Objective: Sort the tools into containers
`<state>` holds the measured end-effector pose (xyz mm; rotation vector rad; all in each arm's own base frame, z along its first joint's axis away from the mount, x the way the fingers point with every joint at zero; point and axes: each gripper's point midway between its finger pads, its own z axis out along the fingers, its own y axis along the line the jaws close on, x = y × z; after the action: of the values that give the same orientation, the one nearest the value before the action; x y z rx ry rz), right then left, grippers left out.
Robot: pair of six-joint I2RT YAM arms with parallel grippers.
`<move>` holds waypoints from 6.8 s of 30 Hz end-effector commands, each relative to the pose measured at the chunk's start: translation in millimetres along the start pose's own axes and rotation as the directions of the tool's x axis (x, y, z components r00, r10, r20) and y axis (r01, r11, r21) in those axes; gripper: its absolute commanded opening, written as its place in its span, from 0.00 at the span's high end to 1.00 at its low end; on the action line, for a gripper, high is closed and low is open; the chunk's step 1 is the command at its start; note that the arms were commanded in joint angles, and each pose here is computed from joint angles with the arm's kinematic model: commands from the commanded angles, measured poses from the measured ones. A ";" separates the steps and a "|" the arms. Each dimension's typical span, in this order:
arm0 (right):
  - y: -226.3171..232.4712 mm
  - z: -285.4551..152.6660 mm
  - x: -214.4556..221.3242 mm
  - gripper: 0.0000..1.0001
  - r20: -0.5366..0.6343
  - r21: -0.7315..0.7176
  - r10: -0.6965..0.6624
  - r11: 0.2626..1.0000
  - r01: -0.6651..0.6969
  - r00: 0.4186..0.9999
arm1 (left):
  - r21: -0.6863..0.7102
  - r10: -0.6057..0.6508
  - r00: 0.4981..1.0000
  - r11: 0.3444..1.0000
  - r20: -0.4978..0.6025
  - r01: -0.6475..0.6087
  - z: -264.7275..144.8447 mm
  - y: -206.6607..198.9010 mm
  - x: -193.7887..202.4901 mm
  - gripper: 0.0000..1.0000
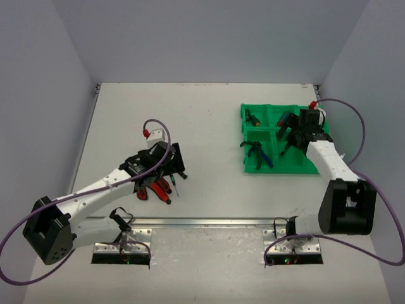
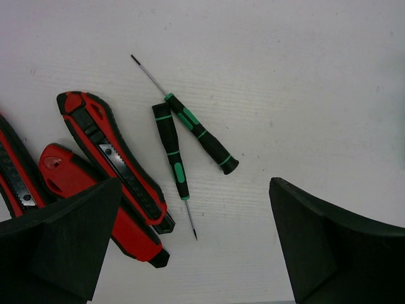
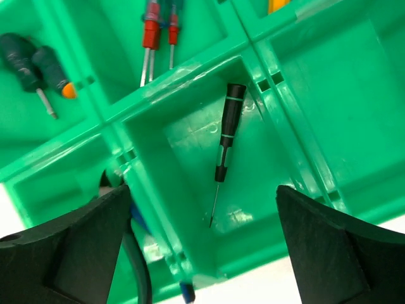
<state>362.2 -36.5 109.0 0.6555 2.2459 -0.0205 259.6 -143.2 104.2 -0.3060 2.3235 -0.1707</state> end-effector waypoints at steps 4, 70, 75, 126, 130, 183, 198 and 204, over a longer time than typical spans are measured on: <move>57.2 -69.6 -27.8 0.01 0.054 -0.304 -0.039 0.951 0.054 0.998 | -0.128 -0.073 0.997 0.989 -0.020 0.070 22.9 -6.8 -6.4 0.04; 221.8 -182.4 97.2 0.24 -0.190 -0.913 -0.182 0.394 -0.105 0.965 | 0.924 -0.038 0.995 0.377 0.092 -0.071 -102.0 -214.1 0.4 1.00; 227.9 -193.7 113.6 0.74 -0.201 -0.932 -0.230 0.344 -0.113 0.952 | 0.924 -0.053 0.995 0.378 0.087 -0.060 -102.1 -213.9 -1.4 1.00; 5.1 -12.9 -34.0 0.21 0.008 -0.057 0.073 0.996 -0.073 0.997 | 0.059 -0.002 1.000 0.998 -0.020 0.003 24.6 -17.0 1.6 0.00; 29.2 -45.0 -40.3 0.20 0.051 -0.211 0.068 0.976 -0.056 0.996 | 0.045 0.015 0.998 0.999 -0.058 -0.012 36.6 -22.0 7.9 0.01; 242.9 -231.5 159.5 0.64 -0.091 -0.994 -0.335 0.091 -0.064 0.938 | 0.961 -0.103 0.994 0.277 0.044 -0.014 -123.0 -176.9 -1.0 1.00; 245.9 -234.8 145.0 0.54 -0.039 -0.993 -0.322 0.115 -0.002 0.946 | 0.954 -0.081 0.995 0.299 0.050 -0.023 -115.9 -170.4 9.6 1.00; 246.9 -238.4 146.5 1.00 -0.054 -0.995 -0.332 0.096 -0.024 0.942 | 0.950 -0.074 0.995 0.311 0.064 -0.038 -115.3 -169.9 8.4 1.00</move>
<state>227.2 289.5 192.5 -0.3752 1.9952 1.4817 202.5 -303.0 189.4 0.2325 1.8070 -1.4531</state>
